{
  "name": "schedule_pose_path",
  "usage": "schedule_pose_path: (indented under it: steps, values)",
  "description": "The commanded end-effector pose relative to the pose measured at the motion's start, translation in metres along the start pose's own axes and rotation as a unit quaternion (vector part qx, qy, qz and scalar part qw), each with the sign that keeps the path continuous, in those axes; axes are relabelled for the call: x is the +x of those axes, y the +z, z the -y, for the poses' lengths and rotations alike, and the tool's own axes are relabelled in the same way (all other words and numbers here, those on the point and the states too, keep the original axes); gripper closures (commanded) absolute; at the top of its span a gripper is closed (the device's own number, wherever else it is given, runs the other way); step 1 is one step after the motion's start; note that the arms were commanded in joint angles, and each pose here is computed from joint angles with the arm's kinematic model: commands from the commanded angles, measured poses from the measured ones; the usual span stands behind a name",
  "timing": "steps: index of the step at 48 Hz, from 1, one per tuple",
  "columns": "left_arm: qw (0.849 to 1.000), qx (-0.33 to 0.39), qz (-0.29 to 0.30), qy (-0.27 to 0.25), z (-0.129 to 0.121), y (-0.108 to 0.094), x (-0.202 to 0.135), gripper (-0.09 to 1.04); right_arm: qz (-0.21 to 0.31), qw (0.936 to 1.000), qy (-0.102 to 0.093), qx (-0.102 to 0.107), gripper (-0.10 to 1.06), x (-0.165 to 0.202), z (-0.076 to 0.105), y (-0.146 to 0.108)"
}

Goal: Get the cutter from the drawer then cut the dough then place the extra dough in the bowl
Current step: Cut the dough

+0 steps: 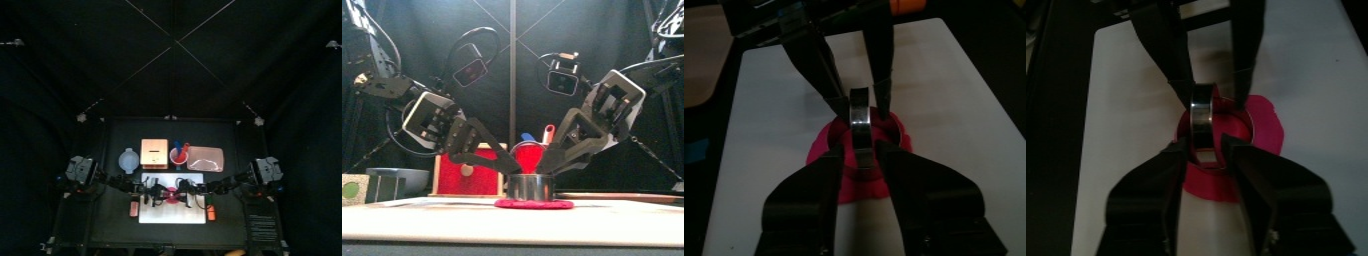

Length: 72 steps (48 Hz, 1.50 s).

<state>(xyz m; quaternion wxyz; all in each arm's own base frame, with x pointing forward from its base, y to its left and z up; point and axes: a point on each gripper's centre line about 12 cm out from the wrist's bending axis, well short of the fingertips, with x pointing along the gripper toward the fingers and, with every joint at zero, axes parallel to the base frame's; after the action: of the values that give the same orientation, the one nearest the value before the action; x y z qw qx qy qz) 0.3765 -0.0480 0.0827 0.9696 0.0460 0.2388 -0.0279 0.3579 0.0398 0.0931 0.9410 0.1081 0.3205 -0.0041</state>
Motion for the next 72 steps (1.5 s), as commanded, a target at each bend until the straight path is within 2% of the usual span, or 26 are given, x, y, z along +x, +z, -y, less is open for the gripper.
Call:
schedule_pose_path:
  steps: [1,12,20,23,36,50,60,72]
  values:
    - [1.0,-0.001,0.014,0.0,0.0,0.012,-0.004,0.1,0.021,0.9998,0.0,0.006,0.07,-0.006,0.002,0.017]
    - [1.0,-0.002,0.031,0.0,-0.001,0.023,-0.01,0.1,0.026,0.9996,0.01,-0.009,0.07,-0.013,-0.007,0.035]
    - [0.997,0.003,0.083,-0.004,0.002,0.048,-0.023,0.1,0.021,0.9995,0.012,-0.018,0.07,-0.017,-0.01,0.046]
    - [0.996,0.009,0.089,-0.009,0.004,0.05,-0.026,0.11,0.017,0.9997,0.012,-0.016,0.07,-0.017,-0.01,0.048]
    - [0.998,0.035,0.056,-0.008,0.001,0.019,-0.034,0.16,-0.014,0.9998,0.006,-0.01,0.07,-0.015,-0.014,0.061]
    - [0.997,0.053,0.061,0.004,0.0,0.001,-0.017,0.36,-0.044,0.999,0.0,-0.01,0.07,-0.014,-0.017,0.076]
    - [0.997,0.049,0.052,0.017,-0.01,-0.005,-0.004,0.37,-0.065,0.9978,-0.009,-0.006,0.07,-0.015,-0.013,0.084]
    - [0.998,0.044,0.045,0.027,-0.018,-0.008,-0.001,0.38,-0.072,0.9973,-0.011,-0.007,0.07,-0.011,-0.014,0.089]
